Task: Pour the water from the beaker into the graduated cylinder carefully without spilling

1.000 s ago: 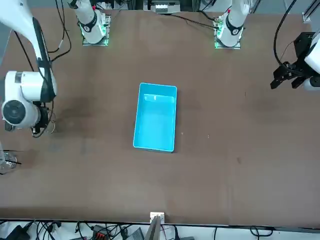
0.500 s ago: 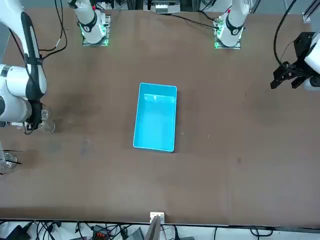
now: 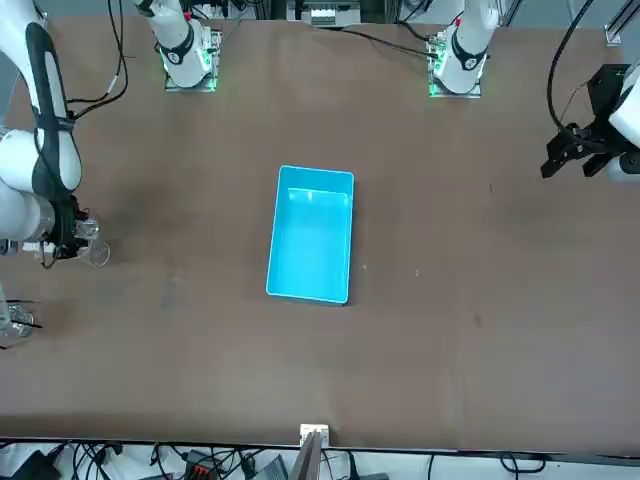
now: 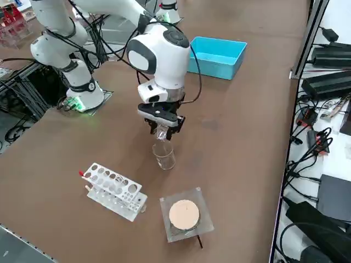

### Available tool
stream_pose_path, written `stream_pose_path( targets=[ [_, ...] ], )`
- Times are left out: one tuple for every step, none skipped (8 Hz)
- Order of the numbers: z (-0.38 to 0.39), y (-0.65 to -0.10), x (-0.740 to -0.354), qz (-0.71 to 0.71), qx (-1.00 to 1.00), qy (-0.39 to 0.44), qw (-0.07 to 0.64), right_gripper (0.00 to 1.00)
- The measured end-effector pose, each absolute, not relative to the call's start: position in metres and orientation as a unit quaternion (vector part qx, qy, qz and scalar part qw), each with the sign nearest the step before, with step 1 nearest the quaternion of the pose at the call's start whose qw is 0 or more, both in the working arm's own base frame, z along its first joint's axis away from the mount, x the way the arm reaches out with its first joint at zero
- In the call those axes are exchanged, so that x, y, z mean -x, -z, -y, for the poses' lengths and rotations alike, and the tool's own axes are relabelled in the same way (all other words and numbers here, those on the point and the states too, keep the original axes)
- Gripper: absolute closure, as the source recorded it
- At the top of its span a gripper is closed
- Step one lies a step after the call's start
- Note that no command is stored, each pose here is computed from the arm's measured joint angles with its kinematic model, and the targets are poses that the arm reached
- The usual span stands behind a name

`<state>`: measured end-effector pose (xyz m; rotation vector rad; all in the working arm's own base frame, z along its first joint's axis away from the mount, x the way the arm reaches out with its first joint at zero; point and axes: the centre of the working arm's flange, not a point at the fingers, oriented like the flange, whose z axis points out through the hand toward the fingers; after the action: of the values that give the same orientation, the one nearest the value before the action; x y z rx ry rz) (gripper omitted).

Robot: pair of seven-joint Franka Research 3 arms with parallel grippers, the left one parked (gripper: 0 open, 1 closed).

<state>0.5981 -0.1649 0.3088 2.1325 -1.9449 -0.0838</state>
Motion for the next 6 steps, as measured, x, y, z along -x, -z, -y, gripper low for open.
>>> stream_pose_path(
  targets=[
    [0.1663,-0.3091,-0.5984,0.665,-0.735,0.027,0.125,0.39],
    [0.1666,-0.3087,-0.5984,0.664,-0.737,0.029,0.122,0.39],
    [0.1671,-0.3076,-0.5982,0.66,-0.742,0.034,0.115,0.39],
    [0.1681,-0.3069,-0.5983,0.655,-0.747,0.041,0.103,0.39],
    [0.1695,-0.3062,-0.5985,0.653,-0.75,0.044,0.096,0.39],
    [0.1699,-0.3052,-0.5987,0.652,-0.751,0.044,0.094,0.39]
  ],
)
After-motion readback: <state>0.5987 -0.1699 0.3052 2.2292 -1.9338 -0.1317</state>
